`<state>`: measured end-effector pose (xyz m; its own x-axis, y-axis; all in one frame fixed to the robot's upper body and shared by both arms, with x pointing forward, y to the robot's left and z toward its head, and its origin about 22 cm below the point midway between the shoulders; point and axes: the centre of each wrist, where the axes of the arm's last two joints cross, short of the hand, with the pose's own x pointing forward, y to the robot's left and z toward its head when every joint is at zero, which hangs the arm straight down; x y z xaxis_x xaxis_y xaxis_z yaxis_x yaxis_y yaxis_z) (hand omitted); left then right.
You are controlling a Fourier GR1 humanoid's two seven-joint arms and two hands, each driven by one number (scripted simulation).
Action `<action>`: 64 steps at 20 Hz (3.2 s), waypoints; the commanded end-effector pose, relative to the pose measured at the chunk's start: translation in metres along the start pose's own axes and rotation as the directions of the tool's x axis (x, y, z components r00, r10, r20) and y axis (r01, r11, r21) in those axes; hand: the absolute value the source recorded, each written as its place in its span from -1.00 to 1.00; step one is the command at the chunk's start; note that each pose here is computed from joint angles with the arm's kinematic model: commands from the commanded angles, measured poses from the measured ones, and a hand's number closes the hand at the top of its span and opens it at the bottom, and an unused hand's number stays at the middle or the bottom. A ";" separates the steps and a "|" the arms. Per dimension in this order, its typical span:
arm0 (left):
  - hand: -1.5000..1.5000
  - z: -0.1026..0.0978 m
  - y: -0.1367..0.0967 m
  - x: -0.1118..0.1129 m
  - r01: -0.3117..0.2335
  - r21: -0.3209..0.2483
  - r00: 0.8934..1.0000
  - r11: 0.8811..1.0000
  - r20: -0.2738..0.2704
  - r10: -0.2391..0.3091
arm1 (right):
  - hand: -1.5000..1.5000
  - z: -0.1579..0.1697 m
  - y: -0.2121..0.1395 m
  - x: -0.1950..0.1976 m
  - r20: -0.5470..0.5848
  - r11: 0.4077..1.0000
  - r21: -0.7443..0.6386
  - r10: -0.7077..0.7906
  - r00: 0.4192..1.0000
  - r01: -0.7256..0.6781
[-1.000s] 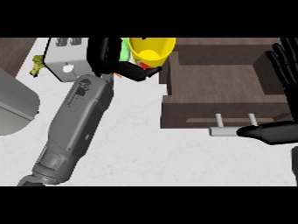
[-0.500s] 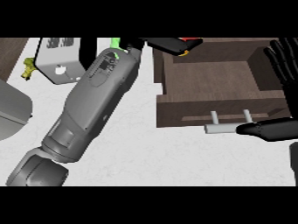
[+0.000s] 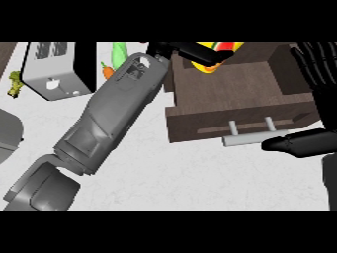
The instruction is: Pick up the cup, place it into the drawer and close the drawer
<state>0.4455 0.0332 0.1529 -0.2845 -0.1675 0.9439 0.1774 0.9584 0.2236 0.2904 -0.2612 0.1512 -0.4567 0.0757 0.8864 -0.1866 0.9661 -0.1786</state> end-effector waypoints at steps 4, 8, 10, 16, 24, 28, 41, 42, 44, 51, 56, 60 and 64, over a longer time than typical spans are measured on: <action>1.00 0.012 -0.002 -0.029 0.070 -0.107 0.990 0.992 -0.115 -0.082 | -1.00 -0.006 0.001 -0.002 0.028 0.999 0.033 -0.020 0.999 0.019; -1.00 0.014 -0.003 -0.033 0.088 -0.113 0.991 0.990 -0.091 -0.098 | -1.00 -0.019 0.011 0.012 0.048 0.996 0.085 -0.025 0.999 0.020; -1.00 0.017 -0.003 -0.035 0.015 -0.077 0.996 0.997 -0.087 -0.022 | -1.00 -0.020 0.021 0.010 0.070 0.992 0.117 -0.046 0.996 0.038; -1.00 0.014 -0.004 -0.024 -0.176 -0.056 0.984 0.983 -0.004 0.176 | 1.00 -0.023 0.044 0.010 0.071 0.915 0.376 -0.188 0.979 0.149; -1.00 0.014 -0.001 -0.022 -0.298 0.053 0.949 0.953 0.124 0.290 | 1.00 -0.008 0.047 0.001 -0.107 0.715 0.698 0.054 0.993 0.036; -1.00 0.010 -0.001 -0.019 -0.302 0.051 0.949 0.952 0.115 0.295 | -1.00 -0.004 0.038 -0.001 -0.145 0.716 0.692 0.258 0.955 -0.088; -1.00 0.028 0.025 -0.052 -0.407 0.079 0.908 0.910 0.148 0.393 | -1.00 0.024 0.075 -0.105 -0.177 0.614 0.730 0.594 0.785 -0.300; -1.00 0.035 0.020 -0.061 -0.416 0.073 0.904 0.907 0.147 0.403 | -1.00 0.018 0.062 -0.119 -0.188 0.609 0.736 0.602 0.776 -0.295; -1.00 0.034 0.027 -0.058 -0.424 0.089 0.900 0.901 0.154 0.408 | -1.00 0.029 0.071 -0.144 -0.179 0.575 0.758 0.636 0.750 -0.307; -1.00 0.053 0.059 -0.079 -0.434 0.101 0.895 0.895 0.159 0.416 | 1.00 -0.009 0.034 -0.175 -0.231 0.644 0.682 0.639 0.734 -0.347; -1.00 0.067 0.077 -0.091 -0.423 0.056 0.900 0.904 0.141 0.413 | 1.00 -0.043 0.008 -0.165 -0.222 0.725 0.556 0.600 0.769 -0.406; -1.00 0.063 0.082 -0.081 -0.447 0.074 0.889 0.892 0.147 0.434 | 1.00 -0.075 -0.010 -0.149 -0.233 0.786 0.443 0.565 0.791 -0.431; -1.00 0.080 0.084 -0.098 -0.441 0.038 0.891 0.897 0.136 0.433 | 1.00 -0.097 -0.034 -0.126 -0.263 0.806 0.359 0.572 0.777 -0.472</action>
<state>0.4189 0.1411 0.0686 -0.3059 0.2921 0.9062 0.2355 0.9454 -0.2252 0.4088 -0.2612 0.0256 -0.2333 0.6410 0.7312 -0.4272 0.6079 -0.6693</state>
